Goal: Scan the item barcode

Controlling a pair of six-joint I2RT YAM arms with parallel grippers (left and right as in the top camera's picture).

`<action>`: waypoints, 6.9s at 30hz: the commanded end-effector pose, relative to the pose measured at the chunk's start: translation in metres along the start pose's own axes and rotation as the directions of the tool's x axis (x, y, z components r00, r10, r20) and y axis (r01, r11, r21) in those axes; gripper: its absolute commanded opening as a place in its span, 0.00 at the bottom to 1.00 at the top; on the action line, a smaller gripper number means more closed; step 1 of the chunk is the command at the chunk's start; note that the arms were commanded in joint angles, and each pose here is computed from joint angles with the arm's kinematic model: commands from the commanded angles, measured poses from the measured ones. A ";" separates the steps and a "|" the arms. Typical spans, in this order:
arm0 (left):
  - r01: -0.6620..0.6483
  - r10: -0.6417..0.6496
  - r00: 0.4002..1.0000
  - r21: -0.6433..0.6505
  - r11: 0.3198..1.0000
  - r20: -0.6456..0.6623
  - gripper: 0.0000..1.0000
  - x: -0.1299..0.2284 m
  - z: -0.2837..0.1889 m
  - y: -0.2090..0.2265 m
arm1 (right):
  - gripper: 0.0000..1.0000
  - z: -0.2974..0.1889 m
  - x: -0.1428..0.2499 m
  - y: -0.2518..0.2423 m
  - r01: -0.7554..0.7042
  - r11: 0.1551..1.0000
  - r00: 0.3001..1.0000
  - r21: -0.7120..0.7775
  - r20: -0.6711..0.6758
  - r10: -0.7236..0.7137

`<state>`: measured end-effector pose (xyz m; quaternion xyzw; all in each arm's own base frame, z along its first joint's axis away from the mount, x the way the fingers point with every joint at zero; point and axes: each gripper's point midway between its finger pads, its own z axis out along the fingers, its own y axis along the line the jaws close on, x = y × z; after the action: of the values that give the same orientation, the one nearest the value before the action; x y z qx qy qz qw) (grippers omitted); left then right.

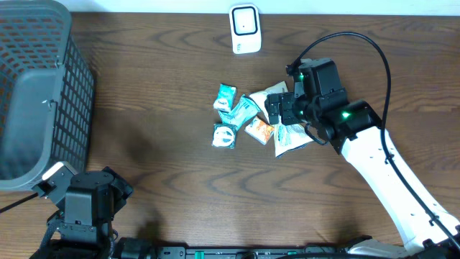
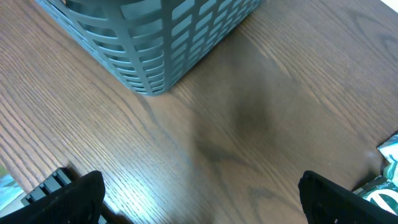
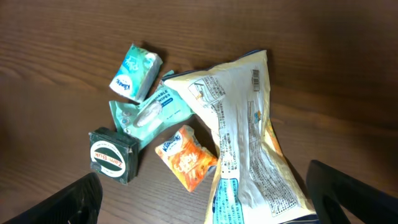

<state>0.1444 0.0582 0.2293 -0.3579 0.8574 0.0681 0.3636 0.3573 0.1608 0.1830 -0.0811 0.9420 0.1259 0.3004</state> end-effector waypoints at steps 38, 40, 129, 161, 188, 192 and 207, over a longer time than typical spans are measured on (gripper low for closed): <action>0.018 -0.017 1.000 -0.018 1.000 0.012 0.98 -0.002 0.000 0.004 | 0.71 0.063 -0.004 0.050 0.256 0.963 0.964 0.084 0.052 -0.261; 0.018 -0.017 1.000 -0.018 1.000 0.012 0.98 -0.002 0.000 0.004 | 0.73 0.073 -0.004 0.052 0.298 0.946 0.950 0.127 0.054 -0.306; 0.018 -0.017 1.000 -0.018 1.000 0.012 0.98 -0.002 0.000 0.004 | 0.07 0.051 0.066 -0.118 -0.215 0.959 0.920 0.187 -0.290 0.263; 0.018 -0.017 1.000 -0.018 1.000 0.012 0.98 -0.002 0.000 0.004 | 0.90 0.114 0.073 -0.079 0.195 0.754 0.971 0.627 -0.231 -0.059; 0.018 -0.017 1.000 -0.018 1.000 0.012 0.98 -0.002 0.000 0.004 | 0.01 0.045 0.027 -0.020 -0.075 0.959 0.970 -0.273 -0.242 0.007; 0.018 -0.017 1.000 -0.018 1.000 0.012 0.98 -0.002 0.000 0.004 | 0.01 0.029 0.029 -0.008 -0.154 0.832 0.970 -0.532 -0.242 0.024; 0.018 -0.017 1.000 -0.018 1.000 0.012 0.98 -0.002 0.000 0.004 | 0.29 0.087 0.109 -0.136 -0.630 0.729 0.752 -0.269 -0.445 0.486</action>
<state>0.1444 0.0582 0.2293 -0.3579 0.8574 0.0681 0.3636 0.3448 0.0768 0.0355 0.0703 0.9015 0.4230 0.0585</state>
